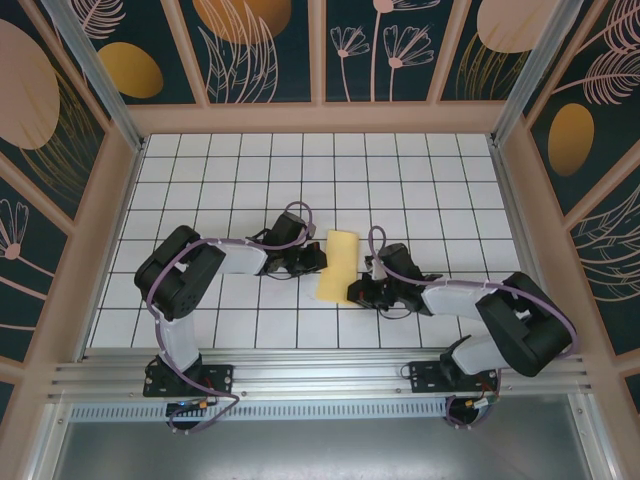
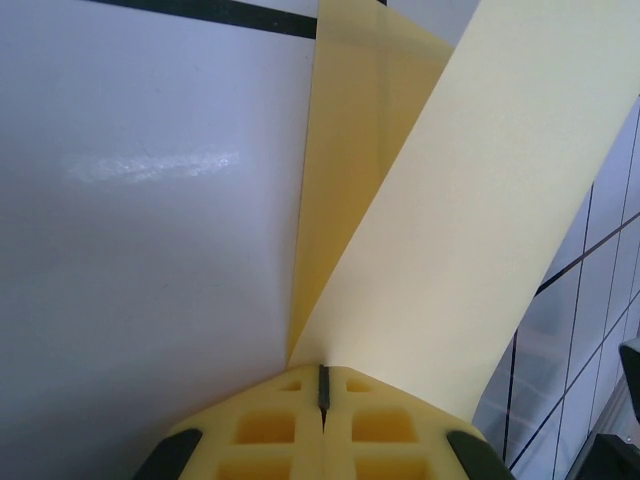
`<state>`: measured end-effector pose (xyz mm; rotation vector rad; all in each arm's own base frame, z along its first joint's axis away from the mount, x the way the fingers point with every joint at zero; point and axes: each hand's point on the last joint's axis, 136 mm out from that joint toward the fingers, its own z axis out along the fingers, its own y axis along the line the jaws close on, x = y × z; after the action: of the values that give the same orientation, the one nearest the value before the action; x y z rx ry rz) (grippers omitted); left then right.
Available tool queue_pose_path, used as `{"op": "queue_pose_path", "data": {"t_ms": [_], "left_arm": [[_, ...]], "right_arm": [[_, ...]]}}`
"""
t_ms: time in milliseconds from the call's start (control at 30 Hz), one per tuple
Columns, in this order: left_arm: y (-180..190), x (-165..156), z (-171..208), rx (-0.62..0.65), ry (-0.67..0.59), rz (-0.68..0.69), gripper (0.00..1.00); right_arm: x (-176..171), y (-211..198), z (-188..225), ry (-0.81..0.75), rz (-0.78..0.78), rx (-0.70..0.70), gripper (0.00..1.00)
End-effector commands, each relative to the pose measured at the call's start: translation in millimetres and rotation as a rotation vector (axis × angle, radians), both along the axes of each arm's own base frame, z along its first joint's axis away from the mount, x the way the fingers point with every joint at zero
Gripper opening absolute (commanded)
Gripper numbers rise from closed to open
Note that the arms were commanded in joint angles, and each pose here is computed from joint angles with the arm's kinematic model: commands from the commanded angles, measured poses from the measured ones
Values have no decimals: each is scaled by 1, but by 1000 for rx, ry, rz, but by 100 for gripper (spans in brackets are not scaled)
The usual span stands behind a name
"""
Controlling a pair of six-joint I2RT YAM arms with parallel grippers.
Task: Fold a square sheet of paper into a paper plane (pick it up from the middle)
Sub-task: Fold the square sheet of paper in half at the center of the table.
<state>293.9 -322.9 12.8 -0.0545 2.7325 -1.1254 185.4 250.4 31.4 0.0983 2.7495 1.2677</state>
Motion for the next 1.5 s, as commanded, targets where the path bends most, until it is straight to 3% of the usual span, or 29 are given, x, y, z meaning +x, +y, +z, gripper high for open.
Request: {"op": "queue_pose_path", "data": {"t_ms": [0, 133, 233, 467, 667, 900, 1233, 1467], "left_arm": [[20, -28, -45, 132, 115, -19, 0], [20, -28, -44, 130, 116, -18, 0], [20, -28, -44, 128, 115, -22, 0], [21, -28, -47, 152, 110, -43, 0], [23, -29, -48, 152, 115, -38, 0], [22, -28, -49, 151, 120, -34, 0], [24, -31, -54, 160, 129, -33, 0], [25, -32, -53, 161, 129, -35, 0]], "right_arm": [[-4, -1, -9, 27, 5, -27, 0], [-7, -7, -28, 61, -11, -78, 0], [-2, -2, -20, 48, -12, -53, 0], [51, -6, 32, -141, -147, -48, 0], [81, -4, 40, -159, -147, 39, 0], [89, -7, 10, -124, -147, -22, 0], [68, -20, -29, -43, -158, -59, 0], [88, -3, 22, -127, -122, 28, 0]]}}
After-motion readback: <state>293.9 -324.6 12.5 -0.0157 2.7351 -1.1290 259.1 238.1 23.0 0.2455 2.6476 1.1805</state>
